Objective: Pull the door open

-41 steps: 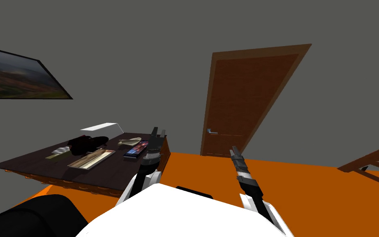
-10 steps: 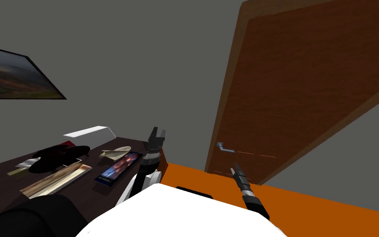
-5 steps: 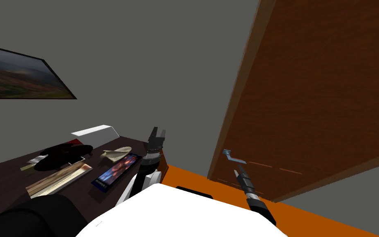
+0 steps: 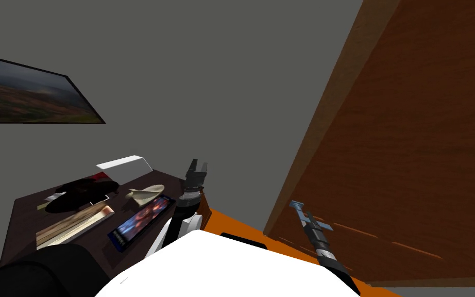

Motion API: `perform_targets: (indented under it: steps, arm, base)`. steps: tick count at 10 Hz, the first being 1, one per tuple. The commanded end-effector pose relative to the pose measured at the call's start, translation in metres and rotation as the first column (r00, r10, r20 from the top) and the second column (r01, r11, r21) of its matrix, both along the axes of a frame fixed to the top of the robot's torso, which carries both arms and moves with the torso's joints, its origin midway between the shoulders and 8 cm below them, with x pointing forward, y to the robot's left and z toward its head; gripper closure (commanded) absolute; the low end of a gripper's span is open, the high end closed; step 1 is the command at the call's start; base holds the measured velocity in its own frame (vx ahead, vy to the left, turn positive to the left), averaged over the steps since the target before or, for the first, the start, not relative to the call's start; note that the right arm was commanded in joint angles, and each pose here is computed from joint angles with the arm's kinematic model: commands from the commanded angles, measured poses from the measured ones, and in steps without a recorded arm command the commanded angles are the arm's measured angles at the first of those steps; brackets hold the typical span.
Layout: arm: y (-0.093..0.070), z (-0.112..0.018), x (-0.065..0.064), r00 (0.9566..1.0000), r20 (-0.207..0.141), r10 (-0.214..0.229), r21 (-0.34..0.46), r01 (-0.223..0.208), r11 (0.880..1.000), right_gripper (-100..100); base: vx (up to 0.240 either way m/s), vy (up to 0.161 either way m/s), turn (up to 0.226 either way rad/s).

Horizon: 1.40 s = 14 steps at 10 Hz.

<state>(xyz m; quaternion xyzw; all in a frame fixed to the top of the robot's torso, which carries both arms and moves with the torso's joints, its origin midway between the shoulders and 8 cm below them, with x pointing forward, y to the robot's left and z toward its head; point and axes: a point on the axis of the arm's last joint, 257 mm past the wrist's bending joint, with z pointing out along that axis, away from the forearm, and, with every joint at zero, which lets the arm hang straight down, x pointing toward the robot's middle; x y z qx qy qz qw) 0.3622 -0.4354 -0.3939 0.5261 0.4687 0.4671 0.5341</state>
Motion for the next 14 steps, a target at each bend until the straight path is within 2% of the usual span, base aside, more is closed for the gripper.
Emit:
perform_targets:
  steps: [1,6,7,10,14]
  arm:
    - [0.001,0.000,0.000,1.0000,-0.002,0.000,0.000,0.000,1.000,100]
    - [0.001,0.000,0.000,1.0000,-0.002,0.000,0.000,0.000,1.000,100]
    - [-0.001,-0.001,-0.009,0.9999,-0.003,0.017,0.001,-0.017,1.000,100]
    - [-0.002,0.000,-0.025,0.9988,-0.002,0.048,0.002,-0.048,0.999,100]
    - [-0.004,0.001,-0.048,0.9954,-0.004,0.096,0.007,-0.096,0.995,100]
  base:
    - [-0.008,-0.001,-0.022]
    - [-0.015,0.000,0.000]
    - [-0.109,-0.019,0.138]
    - [-0.180,-0.060,0.138]
    - [-0.187,-0.048,0.123]
